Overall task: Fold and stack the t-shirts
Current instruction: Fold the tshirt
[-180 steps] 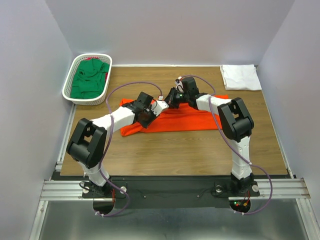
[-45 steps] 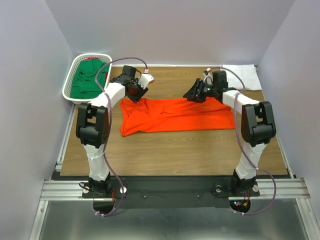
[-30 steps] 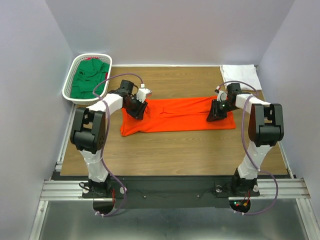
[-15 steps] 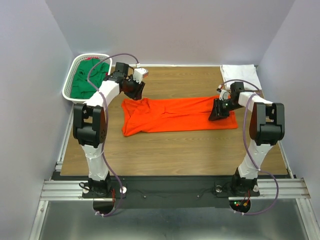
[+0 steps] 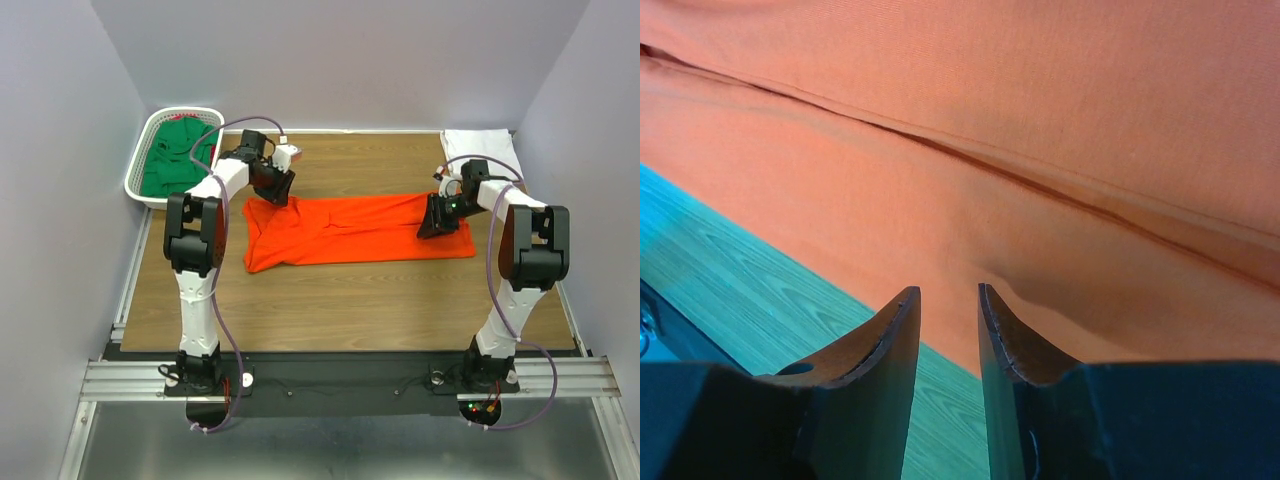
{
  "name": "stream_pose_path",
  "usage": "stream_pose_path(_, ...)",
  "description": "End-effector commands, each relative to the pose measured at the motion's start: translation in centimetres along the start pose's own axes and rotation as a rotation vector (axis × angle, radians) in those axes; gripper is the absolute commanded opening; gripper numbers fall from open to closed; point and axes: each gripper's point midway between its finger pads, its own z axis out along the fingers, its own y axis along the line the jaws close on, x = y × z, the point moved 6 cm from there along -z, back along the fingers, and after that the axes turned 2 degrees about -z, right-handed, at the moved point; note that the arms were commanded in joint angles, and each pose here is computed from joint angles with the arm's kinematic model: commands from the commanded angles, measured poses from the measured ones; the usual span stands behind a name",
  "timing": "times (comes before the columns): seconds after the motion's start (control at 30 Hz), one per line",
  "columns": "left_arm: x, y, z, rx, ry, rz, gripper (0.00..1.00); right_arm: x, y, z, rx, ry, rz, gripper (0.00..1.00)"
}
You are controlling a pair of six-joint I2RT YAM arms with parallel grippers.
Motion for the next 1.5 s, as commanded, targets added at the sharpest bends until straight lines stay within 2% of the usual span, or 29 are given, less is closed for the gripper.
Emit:
stream_pose_path(0.0, -2.7, 0.0, -1.4, 0.016, -0.077, 0.034, 0.54, -1.2, 0.4, -0.9, -0.001, -0.029, -0.036, 0.35)
stream_pose_path(0.53, -2.5, 0.1, 0.5, 0.056, -0.059, 0.035, 0.52, -1.1, -0.2, -0.2, 0.009, -0.01, -0.019, 0.34)
stream_pose_path(0.6, -2.5, 0.2, 0.6, 0.056, -0.059, 0.035, 0.49, -1.1, -0.3, -0.1, 0.007, -0.005, -0.012, 0.34)
stream_pose_path(0.7, -2.7, 0.1, 0.6, 0.061, -0.069, 0.037, 0.35, -1.0, -0.4, 0.1, 0.008, -0.001, -0.01, 0.34)
stream_pose_path(0.73, -2.9, 0.1, 0.3, 0.059, -0.077, 0.04, 0.25, -1.0, -0.4, 0.1, 0.006, -0.001, -0.011, 0.33)
stream_pose_path(0.83, -3.5, -0.3, -0.6, 0.063, -0.103, 0.059, 0.15, -0.9, -0.3, 0.1, 0.005, 0.0, -0.01, 0.33)
stream_pose_path(0.87, -3.7, -0.5, -0.9, 0.062, -0.11, 0.066, 0.07, -0.8, -0.4, 0.2, 0.002, 0.004, -0.005, 0.33)
stream_pose_path(0.97, -4.1, -0.9, -1.9, 0.046, -0.125, 0.096, 0.0, -0.8, -0.3, 0.2, -0.002, 0.004, -0.005, 0.32)
stream_pose_path(1.1, -4.3, -2.3, -3.5, 0.026, -0.13, 0.154, 0.0, -0.8, -0.2, 0.1, -0.006, 0.001, -0.007, 0.32)
stream_pose_path(1.47, -0.8, -7.8, -4.0, 0.032, -0.037, 0.288, 0.0, -0.9, 0.0, -0.3, -0.004, -0.009, -0.022, 0.31)
